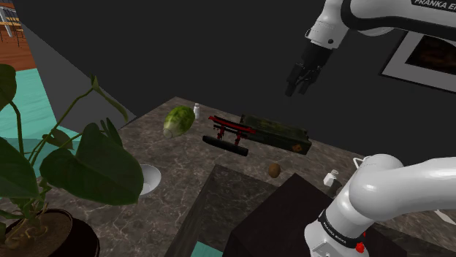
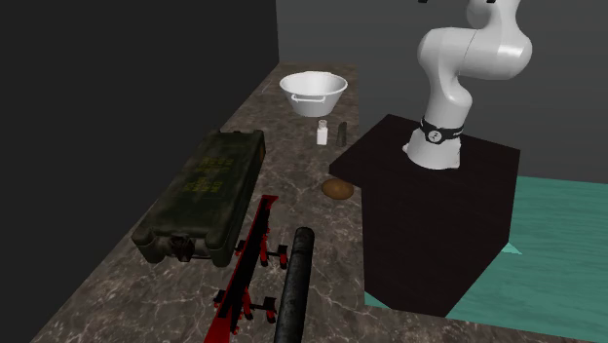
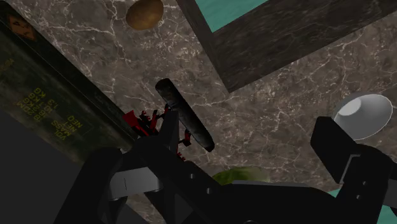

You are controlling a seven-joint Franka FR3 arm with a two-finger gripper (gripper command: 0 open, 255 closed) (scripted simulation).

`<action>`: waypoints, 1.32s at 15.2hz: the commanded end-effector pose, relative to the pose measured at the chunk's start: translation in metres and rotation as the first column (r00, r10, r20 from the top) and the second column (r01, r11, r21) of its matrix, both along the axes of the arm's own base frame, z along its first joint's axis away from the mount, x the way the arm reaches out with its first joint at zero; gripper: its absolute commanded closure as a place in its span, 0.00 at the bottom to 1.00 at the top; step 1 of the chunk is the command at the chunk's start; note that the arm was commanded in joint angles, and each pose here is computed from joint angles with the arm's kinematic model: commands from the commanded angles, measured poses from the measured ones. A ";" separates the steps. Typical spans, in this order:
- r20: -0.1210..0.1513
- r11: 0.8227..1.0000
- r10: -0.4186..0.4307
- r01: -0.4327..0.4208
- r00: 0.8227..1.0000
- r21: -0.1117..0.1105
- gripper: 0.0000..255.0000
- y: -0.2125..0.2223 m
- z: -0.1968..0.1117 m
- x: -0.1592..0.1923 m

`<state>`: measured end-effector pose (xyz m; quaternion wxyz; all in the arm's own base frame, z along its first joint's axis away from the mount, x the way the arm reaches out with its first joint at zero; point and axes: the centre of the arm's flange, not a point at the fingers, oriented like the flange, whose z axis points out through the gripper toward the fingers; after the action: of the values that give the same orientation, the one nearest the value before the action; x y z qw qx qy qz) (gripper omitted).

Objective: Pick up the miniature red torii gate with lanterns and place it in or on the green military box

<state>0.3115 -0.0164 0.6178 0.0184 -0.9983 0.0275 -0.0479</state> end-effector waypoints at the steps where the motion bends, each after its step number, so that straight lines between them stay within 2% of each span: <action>1: 0.000 1.000 0.000 0.000 1.000 0.000 0.00 0.000 0.000 0.000; 10: -0.028 0.991 0.131 -0.131 0.991 0.005 0.00 -0.055 -0.074 0.081; 20: -0.057 0.962 0.273 -0.273 0.960 0.015 0.00 -0.103 -0.159 0.176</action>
<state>0.4784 -0.1153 0.4681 0.0274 -0.9943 -0.1015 -0.0170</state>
